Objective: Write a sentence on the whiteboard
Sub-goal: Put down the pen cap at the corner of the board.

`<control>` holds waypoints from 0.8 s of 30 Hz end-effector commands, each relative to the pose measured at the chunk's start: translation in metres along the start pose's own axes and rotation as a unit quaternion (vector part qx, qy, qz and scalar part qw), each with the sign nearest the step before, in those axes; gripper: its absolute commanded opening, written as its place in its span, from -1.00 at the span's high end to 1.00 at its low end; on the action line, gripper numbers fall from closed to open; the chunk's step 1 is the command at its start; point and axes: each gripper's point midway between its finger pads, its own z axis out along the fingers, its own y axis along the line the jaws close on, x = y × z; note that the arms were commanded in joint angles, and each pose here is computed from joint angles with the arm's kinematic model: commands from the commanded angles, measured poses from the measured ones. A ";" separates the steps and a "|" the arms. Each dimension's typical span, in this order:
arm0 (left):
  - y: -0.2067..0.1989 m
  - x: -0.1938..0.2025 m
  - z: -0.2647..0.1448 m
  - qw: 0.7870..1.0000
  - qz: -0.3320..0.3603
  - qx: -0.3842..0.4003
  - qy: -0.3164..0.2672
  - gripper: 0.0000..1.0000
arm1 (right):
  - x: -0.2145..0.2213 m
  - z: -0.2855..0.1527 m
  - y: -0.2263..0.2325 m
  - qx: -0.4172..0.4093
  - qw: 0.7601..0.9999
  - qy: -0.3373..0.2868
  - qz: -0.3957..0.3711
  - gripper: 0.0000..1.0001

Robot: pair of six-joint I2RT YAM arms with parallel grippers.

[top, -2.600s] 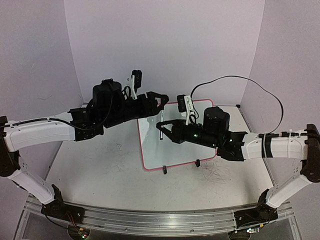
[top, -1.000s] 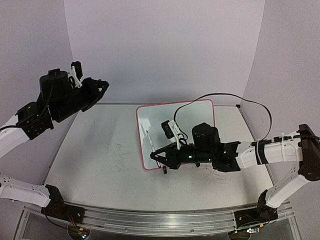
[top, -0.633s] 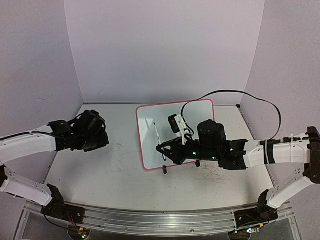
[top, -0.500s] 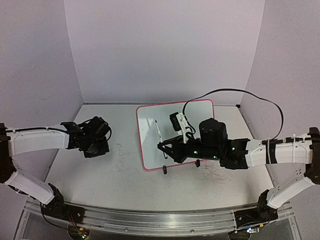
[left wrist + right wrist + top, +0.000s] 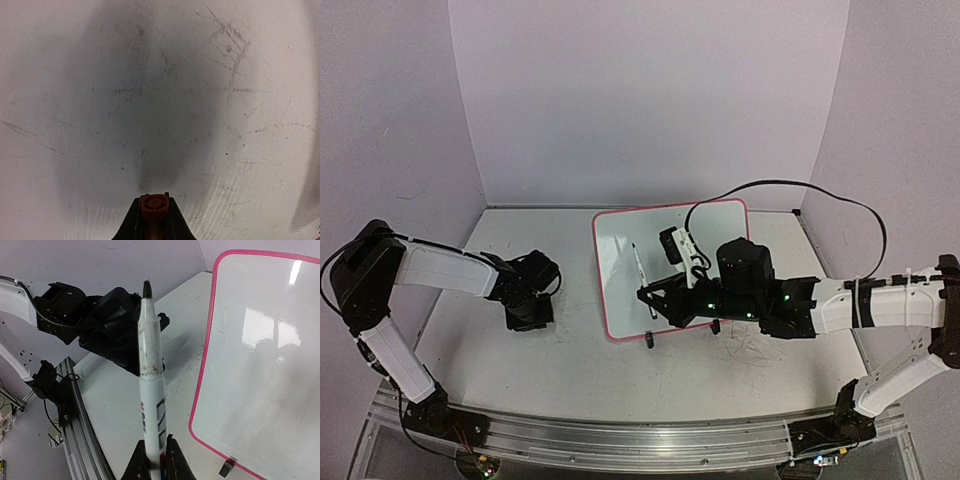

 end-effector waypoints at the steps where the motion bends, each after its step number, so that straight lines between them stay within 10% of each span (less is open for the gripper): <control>1: -0.017 -0.003 0.008 1.000 0.004 0.028 0.006 0.74 | -0.020 -0.006 0.006 -0.005 1.000 -0.028 -0.011 1.00; 15: -0.005 -0.019 -0.024 0.999 0.011 0.014 -0.030 0.33 | -0.015 -0.002 0.003 -0.002 1.000 -0.022 -0.012 1.00; 24: -0.066 -0.060 -0.166 0.965 0.045 0.238 -0.102 -0.60 | -0.005 -0.003 0.004 0.000 0.995 0.021 -0.096 1.00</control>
